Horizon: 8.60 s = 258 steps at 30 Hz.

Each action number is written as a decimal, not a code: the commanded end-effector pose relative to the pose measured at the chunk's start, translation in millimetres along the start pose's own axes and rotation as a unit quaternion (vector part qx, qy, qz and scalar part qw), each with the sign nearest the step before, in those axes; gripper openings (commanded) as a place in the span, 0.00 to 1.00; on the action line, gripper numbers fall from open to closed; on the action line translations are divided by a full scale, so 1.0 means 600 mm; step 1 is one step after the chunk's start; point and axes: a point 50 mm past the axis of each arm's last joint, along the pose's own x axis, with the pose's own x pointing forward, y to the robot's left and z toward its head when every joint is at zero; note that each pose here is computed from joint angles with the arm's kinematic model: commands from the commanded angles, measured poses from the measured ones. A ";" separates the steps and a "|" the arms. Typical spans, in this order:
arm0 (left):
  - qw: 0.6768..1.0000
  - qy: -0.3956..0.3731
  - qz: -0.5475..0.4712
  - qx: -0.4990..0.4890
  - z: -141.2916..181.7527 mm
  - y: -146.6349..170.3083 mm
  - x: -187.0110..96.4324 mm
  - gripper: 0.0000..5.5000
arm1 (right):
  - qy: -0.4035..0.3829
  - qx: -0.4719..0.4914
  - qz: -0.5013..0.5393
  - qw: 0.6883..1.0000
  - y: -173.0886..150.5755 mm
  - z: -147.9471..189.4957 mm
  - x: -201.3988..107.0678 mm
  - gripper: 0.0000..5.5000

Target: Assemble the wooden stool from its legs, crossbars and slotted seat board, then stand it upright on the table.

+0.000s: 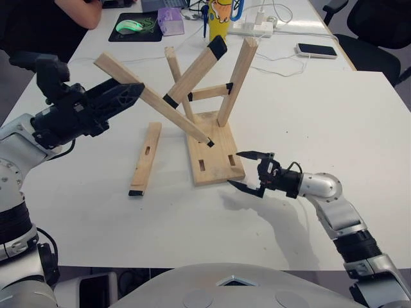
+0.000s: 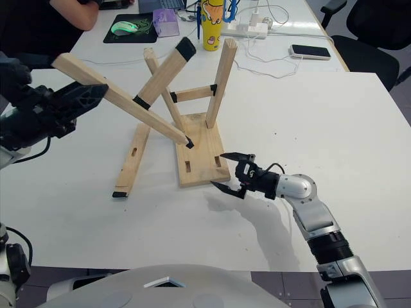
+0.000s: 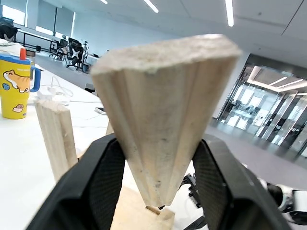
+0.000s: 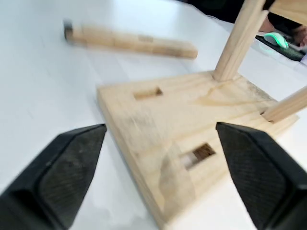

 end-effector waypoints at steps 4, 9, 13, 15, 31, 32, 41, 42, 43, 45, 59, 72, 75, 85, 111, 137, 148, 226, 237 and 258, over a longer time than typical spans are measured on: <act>0.992 0.046 -0.034 0.115 -0.019 -0.008 0.045 0.38 | -0.046 0.115 -0.135 0.983 0.032 -0.004 0.050 0.53; 0.982 0.075 -0.071 0.157 -0.029 -0.003 0.058 0.38 | 0.033 0.099 -0.154 0.983 0.048 -0.051 0.067 0.40; 0.977 0.092 -0.092 0.168 -0.036 -0.004 0.062 0.38 | 0.070 0.096 -0.161 0.980 0.050 -0.071 0.065 0.29; 0.976 0.096 -0.097 0.171 -0.038 -0.006 0.062 0.38 | 0.077 0.100 -0.169 0.978 0.050 -0.075 0.063 0.24; 0.969 0.160 -0.103 0.160 -0.069 -0.006 0.042 0.38 | 0.130 0.109 -0.156 0.973 0.067 -0.098 0.062 0.00; 0.968 0.164 -0.103 0.158 -0.074 -0.007 0.042 0.38 | 0.133 0.107 -0.152 0.973 0.067 -0.098 0.063 0.00; 0.961 0.189 -0.128 0.157 -0.090 -0.023 0.044 0.38 | 0.138 0.110 -0.145 0.974 0.062 -0.097 0.066 0.00; 0.960 0.190 -0.134 0.155 -0.091 -0.025 0.046 0.38 | 0.139 0.111 -0.147 0.973 0.062 -0.098 0.066 0.00; 0.959 0.192 -0.139 0.157 -0.090 -0.027 0.048 0.38 | 0.141 0.111 -0.149 0.972 0.061 -0.098 0.065 0.00; 0.954 0.200 -0.147 0.169 -0.091 -0.030 0.051 0.38 | 0.147 0.110 -0.154 0.971 0.059 -0.101 0.064 0.00; 0.934 0.280 -0.119 0.188 -0.143 -0.009 0.048 0.38 | 0.174 0.095 -0.149 0.969 0.065 -0.110 0.065 0.00; 0.950 0.286 -0.126 0.023 -0.189 0.001 0.055 0.38 | 0.184 0.094 -0.123 0.971 0.079 -0.117 0.067 0.00; 0.928 0.348 -0.127 0.035 -0.217 0.014 0.035 0.38 | 0.186 0.090 -0.117 0.971 0.078 -0.116 0.069 0.00; 0.897 0.391 -0.158 0.130 -0.245 -0.007 0.025 0.38 | 0.199 0.067 -0.111 0.971 0.079 -0.120 0.068 0.00; 0.965 -0.181 -0.148 0.115 0.132 -0.103 0.074 0.39 | 0.208 0.066 -0.143 0.965 0.072 -0.135 0.066 0.00; 0.983 0.134 -0.060 0.113 -0.123 -0.086 0.175 0.00 | 0.215 0.058 -0.128 0.967 0.074 -0.150 0.083 0.00; 0.964 -0.198 -0.067 0.163 0.066 -0.110 0.172 0.00 | 0.068 0.019 -0.167 0.983 0.048 -0.097 0.087 0.00; 0.888 0.035 0.442 0.120 -0.205 0.065 -0.054 0.37 | -0.004 0.149 -0.143 0.978 0.028 -0.052 -0.008 0.57; 0.912 -0.079 0.289 0.279 -0.176 -0.069 -0.076 0.37 | 0.037 0.265 -0.001 0.964 0.072 -0.090 -0.034 0.57; 0.977 0.051 0.021 0.204 -0.298 -0.163 -0.089 0.37 | -0.037 0.313 0.070 0.947 0.055 -0.046 -0.038 0.57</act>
